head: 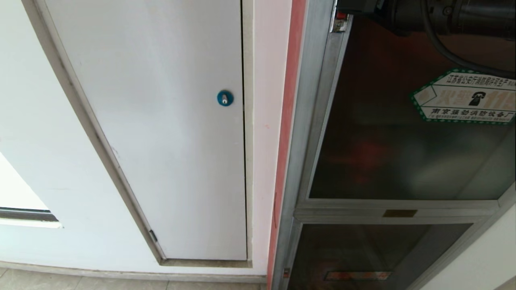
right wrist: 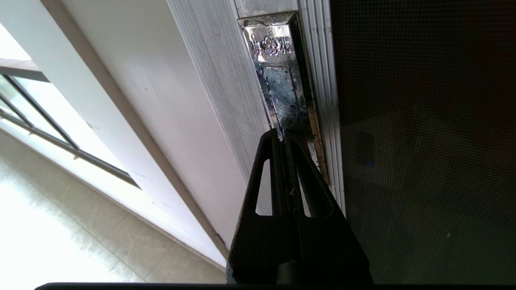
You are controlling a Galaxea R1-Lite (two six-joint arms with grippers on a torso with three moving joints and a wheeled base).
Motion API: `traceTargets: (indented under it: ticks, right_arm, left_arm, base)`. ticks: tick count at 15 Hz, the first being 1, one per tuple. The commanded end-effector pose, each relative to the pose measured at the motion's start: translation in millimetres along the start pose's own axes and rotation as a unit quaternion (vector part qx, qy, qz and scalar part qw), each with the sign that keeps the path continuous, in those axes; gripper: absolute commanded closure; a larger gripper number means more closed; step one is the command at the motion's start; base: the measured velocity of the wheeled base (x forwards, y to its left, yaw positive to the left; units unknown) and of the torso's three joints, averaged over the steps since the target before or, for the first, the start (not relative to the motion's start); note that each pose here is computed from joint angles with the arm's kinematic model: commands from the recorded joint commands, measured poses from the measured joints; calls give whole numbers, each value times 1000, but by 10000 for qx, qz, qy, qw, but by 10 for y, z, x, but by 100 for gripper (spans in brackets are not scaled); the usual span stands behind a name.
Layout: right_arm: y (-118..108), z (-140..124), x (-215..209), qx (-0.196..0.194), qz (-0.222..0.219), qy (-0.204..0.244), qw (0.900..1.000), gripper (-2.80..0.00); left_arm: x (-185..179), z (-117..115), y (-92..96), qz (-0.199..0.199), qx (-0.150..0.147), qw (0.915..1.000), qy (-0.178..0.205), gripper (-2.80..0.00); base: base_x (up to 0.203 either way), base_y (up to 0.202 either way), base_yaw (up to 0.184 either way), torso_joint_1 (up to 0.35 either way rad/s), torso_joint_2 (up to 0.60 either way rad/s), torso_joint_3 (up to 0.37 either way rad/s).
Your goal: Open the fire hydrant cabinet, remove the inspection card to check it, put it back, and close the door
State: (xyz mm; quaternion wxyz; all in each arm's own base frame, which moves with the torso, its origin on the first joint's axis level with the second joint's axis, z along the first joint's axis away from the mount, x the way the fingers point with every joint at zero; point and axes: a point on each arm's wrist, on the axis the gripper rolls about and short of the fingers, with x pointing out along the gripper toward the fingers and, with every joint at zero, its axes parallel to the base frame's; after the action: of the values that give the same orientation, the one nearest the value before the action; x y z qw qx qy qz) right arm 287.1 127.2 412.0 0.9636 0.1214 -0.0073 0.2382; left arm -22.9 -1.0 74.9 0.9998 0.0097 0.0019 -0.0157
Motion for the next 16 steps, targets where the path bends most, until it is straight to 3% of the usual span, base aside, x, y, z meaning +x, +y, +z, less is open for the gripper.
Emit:
traceTargets:
  ticks: [1,9,16]
  right_arm:
    - [-14,3,6,6,-20,-20,10000,0]
    - [33,30,-249,181,5,173,9997,0]
    - [213,152,-615,260,300,21,9992,0]
  left_arm:
    - [1,0,0,-3,1,10000,10,0]
    - [1,0,0,3,1,10000,9,0]
    - [1,1,0,3,2,10000,3,0]
  base:
    - [0,0,0,0,0,0]
    - [0,0,0,0,0,0]
    - [0,0,0,0,0,0]
